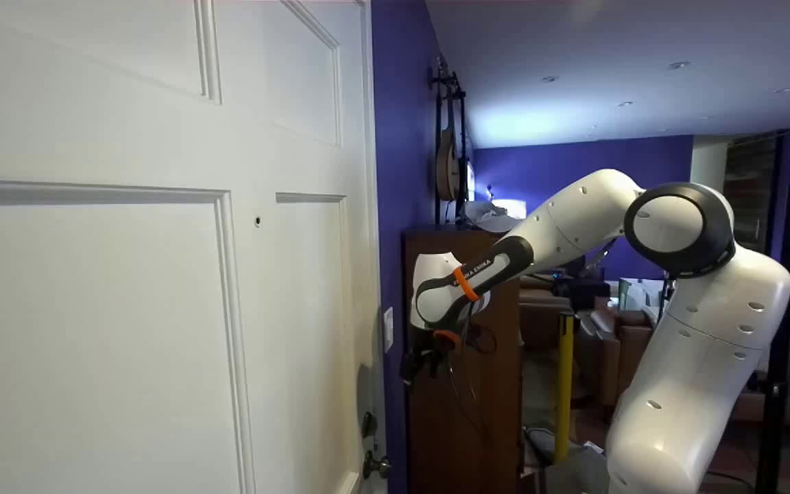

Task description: Hang the cap on the door

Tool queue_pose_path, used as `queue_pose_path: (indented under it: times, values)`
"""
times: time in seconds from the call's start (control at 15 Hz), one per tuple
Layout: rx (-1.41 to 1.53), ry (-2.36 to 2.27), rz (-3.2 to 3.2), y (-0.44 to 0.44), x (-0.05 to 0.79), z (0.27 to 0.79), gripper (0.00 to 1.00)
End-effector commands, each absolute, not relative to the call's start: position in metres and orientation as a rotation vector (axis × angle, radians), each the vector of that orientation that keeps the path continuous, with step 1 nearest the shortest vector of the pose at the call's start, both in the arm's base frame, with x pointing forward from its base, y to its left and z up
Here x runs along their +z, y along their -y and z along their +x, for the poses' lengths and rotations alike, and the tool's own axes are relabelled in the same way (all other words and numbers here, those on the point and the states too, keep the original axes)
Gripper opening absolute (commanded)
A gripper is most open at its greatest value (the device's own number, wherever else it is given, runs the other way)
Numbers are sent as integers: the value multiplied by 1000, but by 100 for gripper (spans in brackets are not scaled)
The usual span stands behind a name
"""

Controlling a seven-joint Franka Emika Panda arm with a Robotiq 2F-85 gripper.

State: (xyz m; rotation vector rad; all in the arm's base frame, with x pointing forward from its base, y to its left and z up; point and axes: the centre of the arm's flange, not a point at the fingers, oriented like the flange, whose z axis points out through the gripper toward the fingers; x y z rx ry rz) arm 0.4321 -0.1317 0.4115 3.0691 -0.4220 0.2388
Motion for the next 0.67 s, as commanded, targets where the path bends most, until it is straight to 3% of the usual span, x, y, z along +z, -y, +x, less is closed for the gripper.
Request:
queue_pose_path:
  times: [0.0, 0.6]
  values:
    - [239, 422, 3069, 132, 411, 432, 100]
    - [257, 511, 3029, 142, 444, 424, 100]
